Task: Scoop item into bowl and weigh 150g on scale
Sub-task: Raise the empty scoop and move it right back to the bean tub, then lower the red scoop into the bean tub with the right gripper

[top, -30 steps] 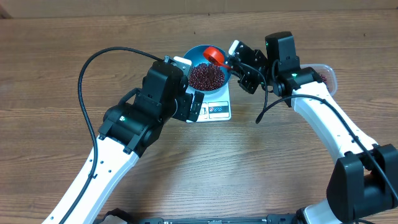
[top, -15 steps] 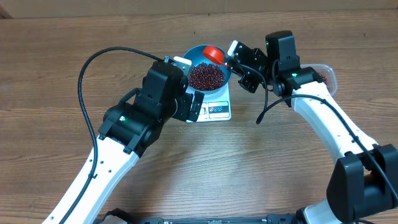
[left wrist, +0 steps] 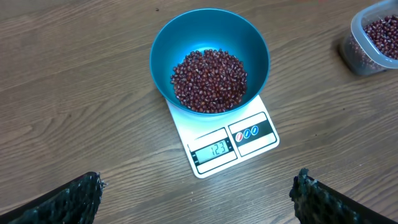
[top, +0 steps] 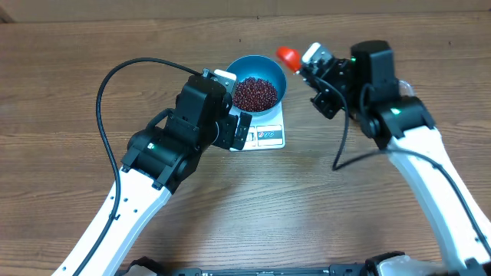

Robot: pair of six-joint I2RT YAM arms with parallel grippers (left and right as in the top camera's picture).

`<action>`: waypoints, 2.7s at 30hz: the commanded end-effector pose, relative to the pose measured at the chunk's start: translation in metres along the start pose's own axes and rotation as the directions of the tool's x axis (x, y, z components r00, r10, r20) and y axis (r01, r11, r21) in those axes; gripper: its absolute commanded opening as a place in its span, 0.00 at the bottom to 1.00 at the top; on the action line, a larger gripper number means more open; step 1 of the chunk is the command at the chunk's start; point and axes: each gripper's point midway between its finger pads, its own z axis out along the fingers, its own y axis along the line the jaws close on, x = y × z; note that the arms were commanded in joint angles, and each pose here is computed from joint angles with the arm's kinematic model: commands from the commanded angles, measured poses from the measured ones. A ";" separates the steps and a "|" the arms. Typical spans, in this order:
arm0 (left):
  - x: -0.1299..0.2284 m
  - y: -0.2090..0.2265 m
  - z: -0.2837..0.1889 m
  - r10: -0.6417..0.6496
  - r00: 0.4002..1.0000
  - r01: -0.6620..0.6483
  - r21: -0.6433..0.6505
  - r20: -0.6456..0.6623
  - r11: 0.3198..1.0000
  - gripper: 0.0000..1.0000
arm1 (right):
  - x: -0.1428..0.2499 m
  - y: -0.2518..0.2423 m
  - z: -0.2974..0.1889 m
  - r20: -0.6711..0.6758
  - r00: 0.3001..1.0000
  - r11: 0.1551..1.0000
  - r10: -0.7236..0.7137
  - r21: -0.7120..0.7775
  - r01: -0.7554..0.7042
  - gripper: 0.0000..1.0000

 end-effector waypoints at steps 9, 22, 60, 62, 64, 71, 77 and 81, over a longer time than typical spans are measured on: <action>-0.009 -0.001 -0.009 0.013 0.999 -0.014 0.012 0.033 1.000 1.00 | 0.074 -0.099 -0.051 -0.085 0.901 0.863 0.425 0.339 -0.375 0.04; -0.009 -0.001 -0.009 0.013 0.999 -0.014 0.012 0.033 1.000 1.00 | 0.172 -0.105 -0.031 -0.303 0.737 0.790 0.604 0.347 -0.505 0.04; -0.009 -0.001 -0.009 0.013 0.999 -0.014 0.012 0.033 1.000 1.00 | 0.247 -0.097 0.025 -0.487 0.610 0.781 0.624 0.368 -0.505 0.04; -0.009 -0.001 -0.009 0.013 0.999 -0.014 0.012 0.033 1.000 1.00 | 0.242 -0.092 0.028 -0.482 0.615 0.779 0.624 0.333 -0.530 0.04; -0.009 -0.001 -0.009 0.013 0.999 -0.014 0.012 0.033 1.000 1.00 | 0.238 -0.086 0.031 -0.479 0.616 0.776 0.625 0.297 -0.557 0.04; -0.009 -0.001 -0.009 0.013 0.999 -0.014 0.012 0.033 1.000 1.00 | 0.232 -0.069 0.032 -0.492 0.605 0.762 0.626 0.222 -0.608 0.04; -0.009 -0.001 -0.009 0.013 0.999 -0.014 0.012 0.033 1.000 0.99 | 0.223 -0.059 0.030 -0.463 0.586 0.703 0.664 0.121 -0.701 0.04; -0.009 -0.001 -0.009 0.013 0.999 -0.014 0.012 0.033 1.000 1.00 | 0.224 -0.066 0.024 -0.428 0.564 0.655 0.706 0.094 -0.749 0.04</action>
